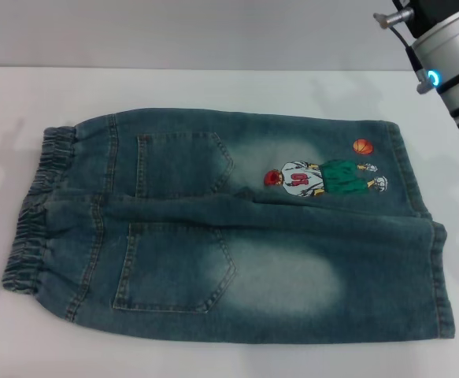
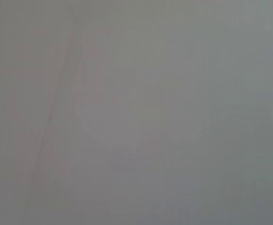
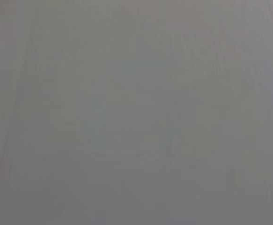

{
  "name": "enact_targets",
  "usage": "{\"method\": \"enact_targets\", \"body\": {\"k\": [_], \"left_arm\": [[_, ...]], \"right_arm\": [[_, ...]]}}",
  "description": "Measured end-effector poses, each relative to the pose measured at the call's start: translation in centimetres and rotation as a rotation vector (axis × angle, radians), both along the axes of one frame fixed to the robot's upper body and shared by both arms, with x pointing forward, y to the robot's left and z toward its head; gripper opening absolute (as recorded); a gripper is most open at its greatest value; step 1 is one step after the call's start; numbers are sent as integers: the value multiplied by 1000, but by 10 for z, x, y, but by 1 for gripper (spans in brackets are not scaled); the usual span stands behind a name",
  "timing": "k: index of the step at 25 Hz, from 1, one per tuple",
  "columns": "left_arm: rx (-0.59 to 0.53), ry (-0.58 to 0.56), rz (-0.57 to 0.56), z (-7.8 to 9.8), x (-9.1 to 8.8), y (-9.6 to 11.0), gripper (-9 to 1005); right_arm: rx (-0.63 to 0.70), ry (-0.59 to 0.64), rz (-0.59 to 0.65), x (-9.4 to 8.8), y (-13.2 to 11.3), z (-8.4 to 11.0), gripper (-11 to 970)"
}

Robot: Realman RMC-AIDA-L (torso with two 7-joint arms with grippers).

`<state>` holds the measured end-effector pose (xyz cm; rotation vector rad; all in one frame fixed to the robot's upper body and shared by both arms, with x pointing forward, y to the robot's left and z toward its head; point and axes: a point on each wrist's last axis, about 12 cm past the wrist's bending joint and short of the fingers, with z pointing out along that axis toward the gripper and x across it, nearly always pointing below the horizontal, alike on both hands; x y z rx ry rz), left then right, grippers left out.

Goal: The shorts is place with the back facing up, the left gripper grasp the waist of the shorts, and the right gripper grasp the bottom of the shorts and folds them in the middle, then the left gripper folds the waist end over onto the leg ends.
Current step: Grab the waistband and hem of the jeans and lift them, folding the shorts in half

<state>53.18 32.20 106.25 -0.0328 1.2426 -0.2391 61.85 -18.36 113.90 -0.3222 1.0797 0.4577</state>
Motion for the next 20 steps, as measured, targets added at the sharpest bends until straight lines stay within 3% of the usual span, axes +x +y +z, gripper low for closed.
{"method": "enact_targets", "body": {"k": [16, 20], "left_arm": [[-19, 7, 22, -1, -4, 10, 845], [-62, 54, 6, -2, 2, 14, 845]], "right_arm": [[12, 9, -22, 6, 1, 4, 620], [15, 15, -16, 6, 3, 4, 621]]}}
